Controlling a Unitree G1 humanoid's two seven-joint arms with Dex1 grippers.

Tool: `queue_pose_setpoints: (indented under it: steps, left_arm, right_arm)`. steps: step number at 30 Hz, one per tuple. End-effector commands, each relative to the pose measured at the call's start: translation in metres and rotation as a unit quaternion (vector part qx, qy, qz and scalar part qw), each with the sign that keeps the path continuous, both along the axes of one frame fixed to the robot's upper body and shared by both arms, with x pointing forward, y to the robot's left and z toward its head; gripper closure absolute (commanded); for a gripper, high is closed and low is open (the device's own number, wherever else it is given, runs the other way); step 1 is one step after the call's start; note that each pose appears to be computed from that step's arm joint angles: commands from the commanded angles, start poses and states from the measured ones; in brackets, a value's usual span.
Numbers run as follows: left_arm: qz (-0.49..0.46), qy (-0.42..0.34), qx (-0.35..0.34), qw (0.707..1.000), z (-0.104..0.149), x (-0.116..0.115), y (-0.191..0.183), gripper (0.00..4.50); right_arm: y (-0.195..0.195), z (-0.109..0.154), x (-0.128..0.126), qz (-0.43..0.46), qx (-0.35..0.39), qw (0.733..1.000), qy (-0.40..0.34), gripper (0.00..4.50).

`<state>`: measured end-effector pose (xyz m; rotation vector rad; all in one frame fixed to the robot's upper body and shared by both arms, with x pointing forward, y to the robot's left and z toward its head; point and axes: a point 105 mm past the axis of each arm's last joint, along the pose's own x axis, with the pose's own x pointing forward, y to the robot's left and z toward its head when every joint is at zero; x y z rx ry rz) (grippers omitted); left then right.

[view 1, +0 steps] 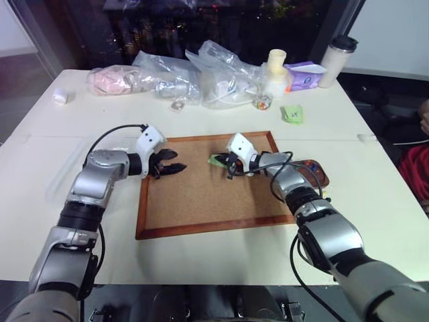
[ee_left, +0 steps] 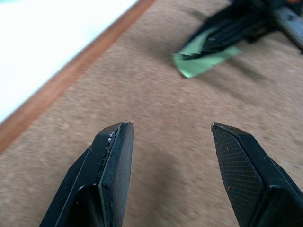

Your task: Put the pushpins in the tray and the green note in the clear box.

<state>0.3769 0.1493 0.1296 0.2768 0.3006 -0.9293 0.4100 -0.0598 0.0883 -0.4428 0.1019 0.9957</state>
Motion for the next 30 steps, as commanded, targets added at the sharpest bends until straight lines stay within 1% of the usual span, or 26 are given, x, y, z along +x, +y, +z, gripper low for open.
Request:
queue_pose_setpoints:
  steps: [1,4,11,13,17,19,21,24,27,30]
  left_arm:
    - [-0.021,-0.013,-0.033,0.999,0.012,0.007,-0.009,1.54]
    - [-0.051,0.015,-0.084,0.995,0.013,0.01,-0.024,1.54]
    - [-0.073,0.056,-0.158,0.983,0.015,0.023,-0.046,1.54]
    - [-0.075,0.062,-0.164,0.982,0.014,0.026,-0.049,1.54]
    - [-0.083,0.07,-0.16,0.981,0.008,0.029,-0.053,1.54]
    - [-0.091,0.078,-0.161,0.98,0.006,0.029,-0.057,1.54]
    - [-0.093,0.081,-0.158,0.98,0.003,0.029,-0.059,1.54]
    - [-0.101,0.093,-0.182,0.974,0.006,0.029,-0.064,1.54]
    - [-0.112,0.098,-0.184,0.972,0.006,0.027,-0.071,1.54]
    - [-0.121,0.108,-0.202,0.966,0.007,0.025,-0.08,1.54]
  right_arm:
    - [-0.013,-0.012,-0.006,-0.016,0.016,0.999,0.03,4.47]
    - [-0.014,-0.001,-0.009,-0.016,0.062,0.997,0.035,4.47]
    - [-0.015,0.01,-0.018,-0.013,0.11,0.992,0.065,4.47]
    - [-0.015,0.014,-0.018,-0.015,0.127,0.989,0.074,4.47]
    - [-0.018,0.036,-0.021,-0.01,0.187,0.977,0.101,4.47]
    - [-0.018,0.043,-0.026,-0.001,0.205,0.972,0.114,4.47]
    - [-0.018,0.047,-0.029,0.005,0.213,0.969,0.124,4.47]
    - [-0.018,0.049,-0.032,0.004,0.212,0.969,0.129,4.47]
    - [-0.018,0.048,-0.034,0.002,0.212,0.968,0.132,4.47]
    - [-0.018,0.048,-0.034,0.0,0.213,0.968,0.133,4.47]
